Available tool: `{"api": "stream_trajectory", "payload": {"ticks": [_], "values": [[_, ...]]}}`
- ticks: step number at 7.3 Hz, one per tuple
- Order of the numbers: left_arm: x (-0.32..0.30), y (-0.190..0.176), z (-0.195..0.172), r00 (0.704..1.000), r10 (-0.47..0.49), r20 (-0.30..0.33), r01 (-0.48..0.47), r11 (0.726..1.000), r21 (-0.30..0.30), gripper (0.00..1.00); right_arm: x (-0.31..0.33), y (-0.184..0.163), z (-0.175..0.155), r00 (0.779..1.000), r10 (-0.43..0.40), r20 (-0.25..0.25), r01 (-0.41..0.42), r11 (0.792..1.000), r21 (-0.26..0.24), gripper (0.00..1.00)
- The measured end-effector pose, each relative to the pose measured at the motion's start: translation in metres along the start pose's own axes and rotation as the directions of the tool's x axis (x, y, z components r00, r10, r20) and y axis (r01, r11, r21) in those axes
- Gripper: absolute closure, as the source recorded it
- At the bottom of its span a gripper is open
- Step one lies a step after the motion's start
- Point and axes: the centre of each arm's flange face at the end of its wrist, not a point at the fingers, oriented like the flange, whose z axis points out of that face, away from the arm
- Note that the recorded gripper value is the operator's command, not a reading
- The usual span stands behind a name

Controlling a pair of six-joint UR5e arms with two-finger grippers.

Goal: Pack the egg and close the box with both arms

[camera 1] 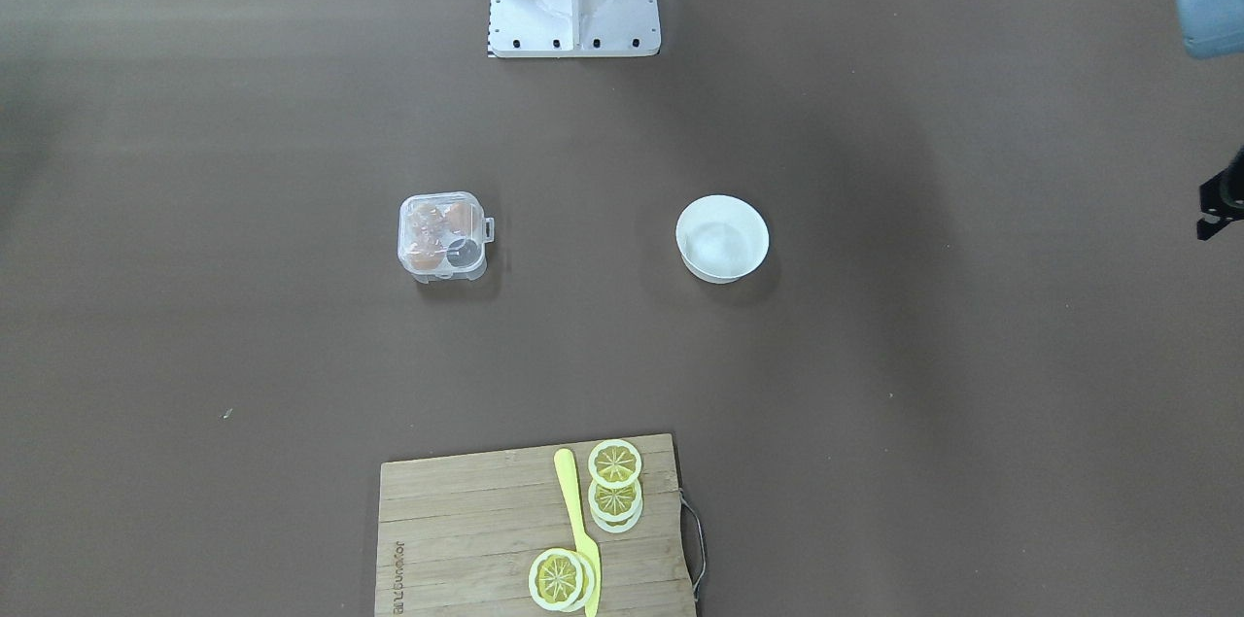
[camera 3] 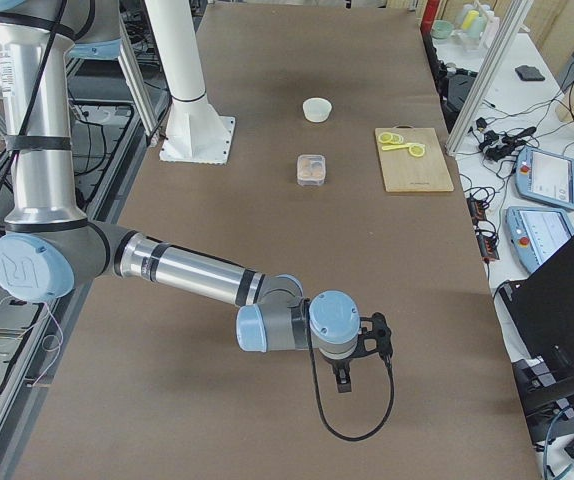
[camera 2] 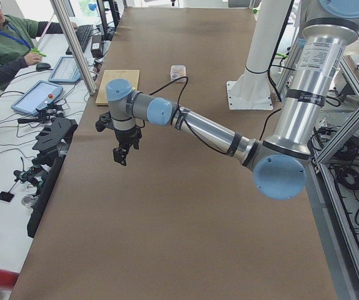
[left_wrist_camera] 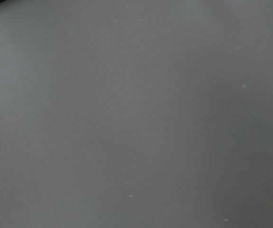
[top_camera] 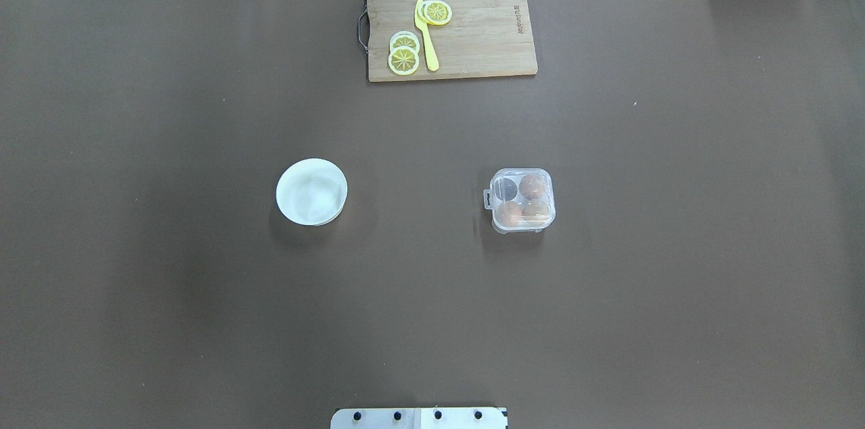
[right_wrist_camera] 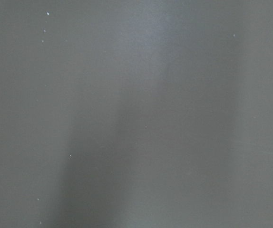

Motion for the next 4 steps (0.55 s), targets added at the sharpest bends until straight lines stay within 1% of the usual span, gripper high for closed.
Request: {"api": "stream_trajectory", "payload": {"ticks": [2,3,4], "values": [[-0.078,0.051,0.017,1.000,0.001,-0.008,-0.001,0.999,-0.038,0.02,0.006,0.003,-0.004,1.000,0.015,-0.005,-0.015,1.000,-0.016,0.01],[-0.099,0.085,0.031,0.999,-0.016,-0.045,0.014,0.999,-0.036,0.02,-0.001,-0.001,-0.007,1.000,0.018,-0.012,-0.018,0.999,-0.031,0.01],[-0.107,0.121,0.045,0.994,-0.045,-0.097,0.042,0.999,-0.025,0.02,-0.012,-0.005,-0.011,0.999,0.021,-0.027,-0.023,0.998,-0.053,0.00]]}}
